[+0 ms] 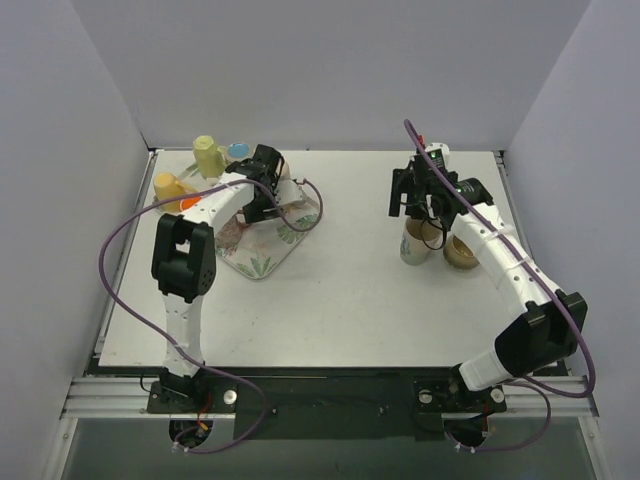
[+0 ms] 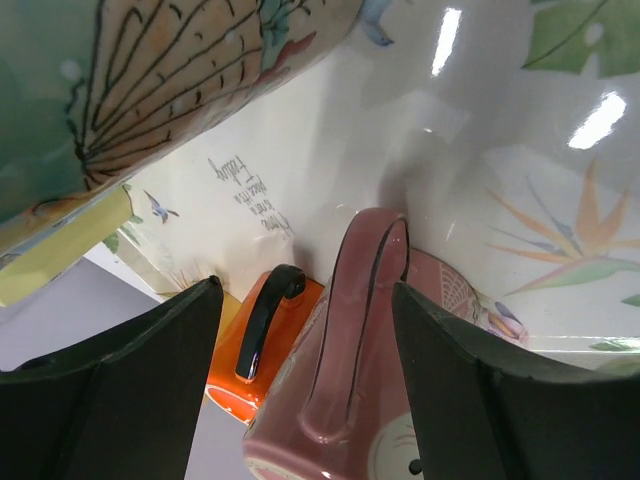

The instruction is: Turn the mug right side up

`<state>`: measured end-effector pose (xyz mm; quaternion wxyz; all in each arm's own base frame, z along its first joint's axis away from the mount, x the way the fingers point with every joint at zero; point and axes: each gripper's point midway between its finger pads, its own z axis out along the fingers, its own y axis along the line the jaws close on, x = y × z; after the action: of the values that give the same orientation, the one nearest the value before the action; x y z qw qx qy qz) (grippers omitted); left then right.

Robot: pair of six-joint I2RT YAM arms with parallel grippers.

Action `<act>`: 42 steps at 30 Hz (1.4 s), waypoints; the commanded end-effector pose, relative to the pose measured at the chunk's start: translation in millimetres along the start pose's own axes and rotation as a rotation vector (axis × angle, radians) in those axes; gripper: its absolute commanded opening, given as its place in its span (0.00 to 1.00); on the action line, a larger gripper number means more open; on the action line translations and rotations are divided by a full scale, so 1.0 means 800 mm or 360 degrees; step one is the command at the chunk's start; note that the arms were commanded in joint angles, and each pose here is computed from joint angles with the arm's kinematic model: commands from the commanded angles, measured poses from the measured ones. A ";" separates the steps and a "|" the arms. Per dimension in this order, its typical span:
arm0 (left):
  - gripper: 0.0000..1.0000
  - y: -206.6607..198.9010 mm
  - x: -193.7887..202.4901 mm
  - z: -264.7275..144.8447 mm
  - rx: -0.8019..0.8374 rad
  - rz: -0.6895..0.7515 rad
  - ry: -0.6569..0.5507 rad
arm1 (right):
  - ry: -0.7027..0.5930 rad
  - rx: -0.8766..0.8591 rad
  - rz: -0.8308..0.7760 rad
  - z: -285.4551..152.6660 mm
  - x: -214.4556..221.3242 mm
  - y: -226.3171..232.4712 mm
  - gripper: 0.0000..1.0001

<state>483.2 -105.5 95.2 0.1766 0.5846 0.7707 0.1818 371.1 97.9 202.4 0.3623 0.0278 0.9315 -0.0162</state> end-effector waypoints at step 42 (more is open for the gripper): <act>0.00 -0.043 -0.133 -0.404 0.0900 -0.1044 -0.1727 | -0.0709 -0.1792 0.0526 -0.217 -0.012 0.295 0.80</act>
<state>363.1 -211.2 304.2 0.3994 0.3479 0.7996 -0.2831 279.3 311.5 280.4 0.4894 -0.0312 0.7606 0.4255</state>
